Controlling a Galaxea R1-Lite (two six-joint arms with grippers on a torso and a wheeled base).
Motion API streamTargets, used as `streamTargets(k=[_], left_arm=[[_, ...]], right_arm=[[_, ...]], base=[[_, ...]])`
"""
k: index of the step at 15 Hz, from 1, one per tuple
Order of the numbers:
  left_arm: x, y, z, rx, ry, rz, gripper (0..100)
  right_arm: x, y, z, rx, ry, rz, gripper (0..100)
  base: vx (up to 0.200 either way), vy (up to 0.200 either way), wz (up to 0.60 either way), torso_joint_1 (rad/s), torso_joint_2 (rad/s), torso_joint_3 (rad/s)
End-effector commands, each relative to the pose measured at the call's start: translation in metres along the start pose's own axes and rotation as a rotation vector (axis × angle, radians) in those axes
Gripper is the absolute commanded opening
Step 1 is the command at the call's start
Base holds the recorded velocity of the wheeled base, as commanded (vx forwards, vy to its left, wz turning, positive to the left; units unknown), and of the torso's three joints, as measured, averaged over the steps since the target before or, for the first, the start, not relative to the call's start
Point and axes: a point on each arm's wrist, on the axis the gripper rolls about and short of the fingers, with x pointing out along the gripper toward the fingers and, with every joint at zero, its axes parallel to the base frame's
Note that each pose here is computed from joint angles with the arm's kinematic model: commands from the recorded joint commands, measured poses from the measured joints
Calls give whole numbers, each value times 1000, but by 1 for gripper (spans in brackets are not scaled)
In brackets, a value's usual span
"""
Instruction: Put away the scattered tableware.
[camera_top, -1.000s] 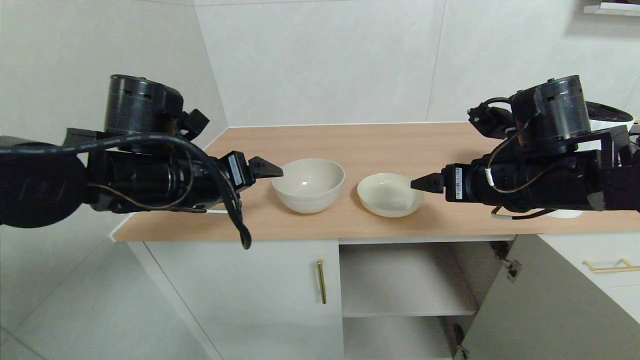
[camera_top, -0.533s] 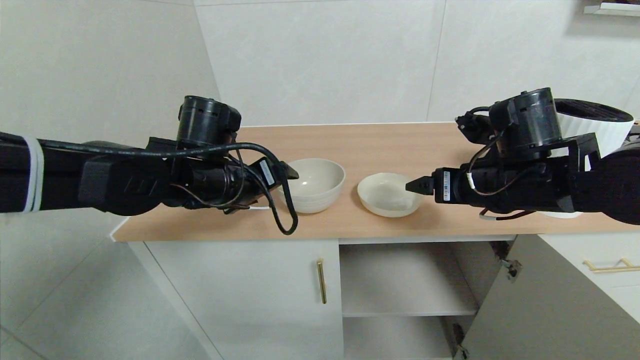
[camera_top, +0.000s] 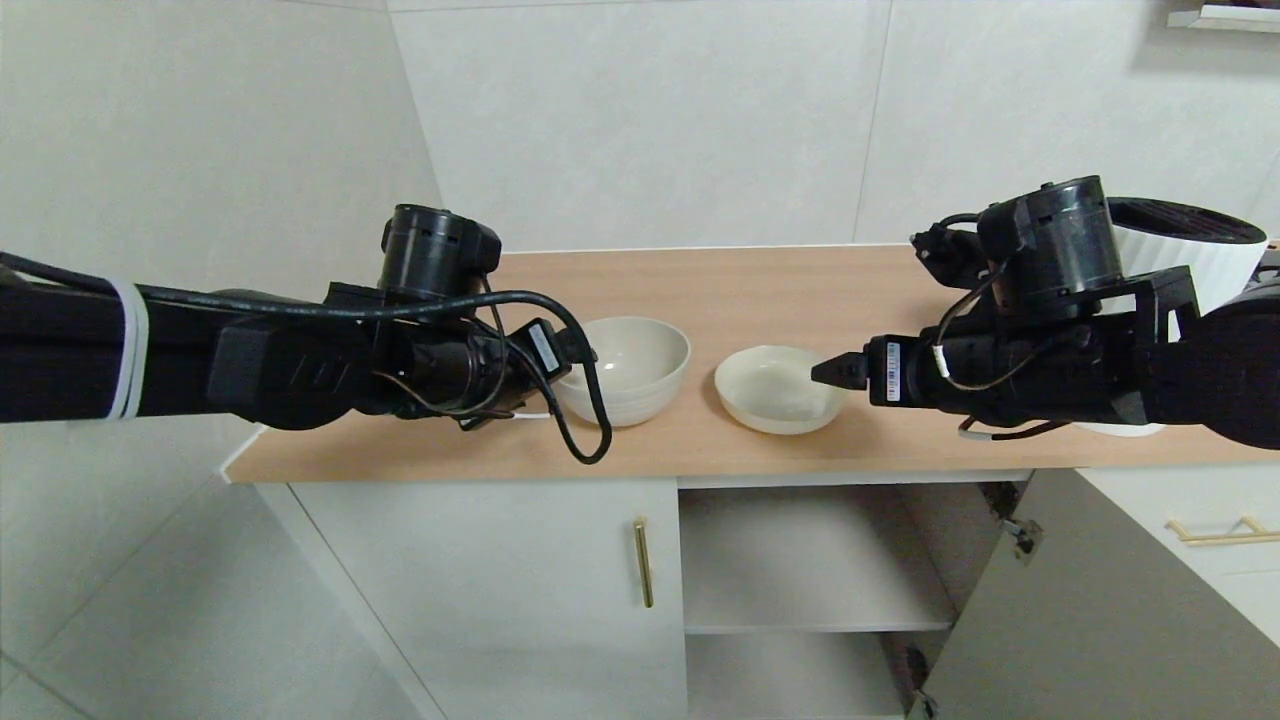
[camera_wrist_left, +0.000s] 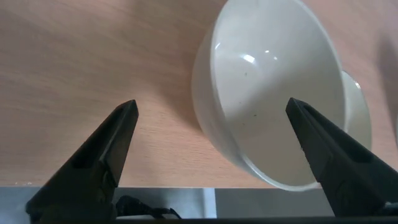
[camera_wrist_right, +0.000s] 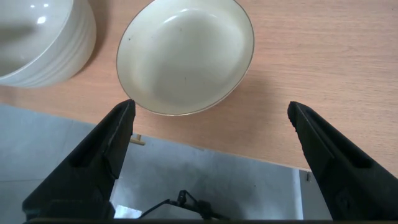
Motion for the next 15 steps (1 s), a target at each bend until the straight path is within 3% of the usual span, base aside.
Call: streamTargets(k=[1,10,15], left_arm=[[1,0,0,0,2,1,0],[-8,-2,3,-2,-14,-13,0],[-8,-2,4,-2,-16,-13,0]], right_arm=[[-2,0,1,1,-6,2,100],[1,1,3,2,-10,-11,100],[40,-5,-4,-2,-2,-177,100]], base=[[0,0,0,0,0,0],[0,0,0,0,0,0],[0,0,0,0,0,0]])
